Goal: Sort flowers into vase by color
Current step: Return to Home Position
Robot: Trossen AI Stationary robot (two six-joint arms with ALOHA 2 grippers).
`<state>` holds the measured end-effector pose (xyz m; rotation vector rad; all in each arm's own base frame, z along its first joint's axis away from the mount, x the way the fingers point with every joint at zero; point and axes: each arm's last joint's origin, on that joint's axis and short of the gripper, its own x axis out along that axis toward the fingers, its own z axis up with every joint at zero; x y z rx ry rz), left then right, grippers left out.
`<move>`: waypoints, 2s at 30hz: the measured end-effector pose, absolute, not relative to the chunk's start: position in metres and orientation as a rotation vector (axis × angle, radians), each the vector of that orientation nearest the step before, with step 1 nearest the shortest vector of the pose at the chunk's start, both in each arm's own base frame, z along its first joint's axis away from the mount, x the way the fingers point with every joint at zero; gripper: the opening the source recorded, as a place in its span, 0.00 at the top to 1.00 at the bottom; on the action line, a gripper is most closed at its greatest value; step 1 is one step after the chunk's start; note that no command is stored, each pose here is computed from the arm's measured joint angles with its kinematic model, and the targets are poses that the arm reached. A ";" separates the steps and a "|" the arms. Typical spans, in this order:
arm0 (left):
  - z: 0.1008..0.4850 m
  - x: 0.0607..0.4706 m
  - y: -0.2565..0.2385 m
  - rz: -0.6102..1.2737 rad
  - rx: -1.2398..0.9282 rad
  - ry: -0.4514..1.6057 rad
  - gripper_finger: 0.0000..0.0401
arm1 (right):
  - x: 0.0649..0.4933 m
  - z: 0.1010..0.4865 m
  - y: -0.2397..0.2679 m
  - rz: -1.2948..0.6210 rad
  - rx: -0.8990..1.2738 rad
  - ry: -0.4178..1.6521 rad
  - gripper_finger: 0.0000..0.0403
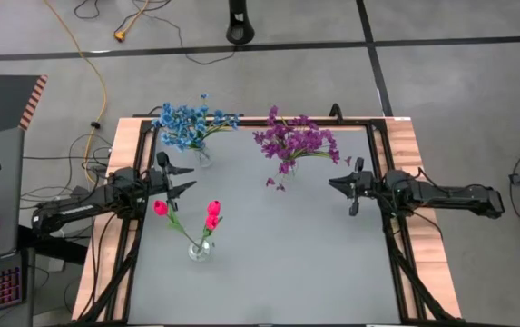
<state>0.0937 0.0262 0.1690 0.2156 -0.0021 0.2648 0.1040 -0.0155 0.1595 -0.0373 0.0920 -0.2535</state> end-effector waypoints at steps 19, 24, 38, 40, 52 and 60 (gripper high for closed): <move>0.169 0.094 0.026 0.269 0.216 -0.001 0.58 | 0.096 0.171 -0.014 -0.231 -0.060 -0.052 0.84; 0.169 0.094 0.027 0.279 0.217 0.002 0.58 | 0.096 0.169 -0.014 -0.221 -0.060 -0.018 0.84; 0.169 0.093 0.027 0.293 0.211 0.005 0.58 | 0.096 0.169 -0.014 -0.219 -0.060 -0.014 0.84; 0.169 0.093 0.027 0.293 0.203 0.004 0.58 | 0.096 0.169 -0.014 -0.219 -0.060 -0.014 0.84; 0.169 0.093 0.027 0.293 0.178 0.000 0.58 | 0.096 0.169 -0.014 -0.219 -0.059 -0.013 0.84; 0.169 0.094 0.026 0.282 0.174 -0.001 0.58 | 0.096 0.169 -0.014 -0.221 -0.059 -0.013 0.84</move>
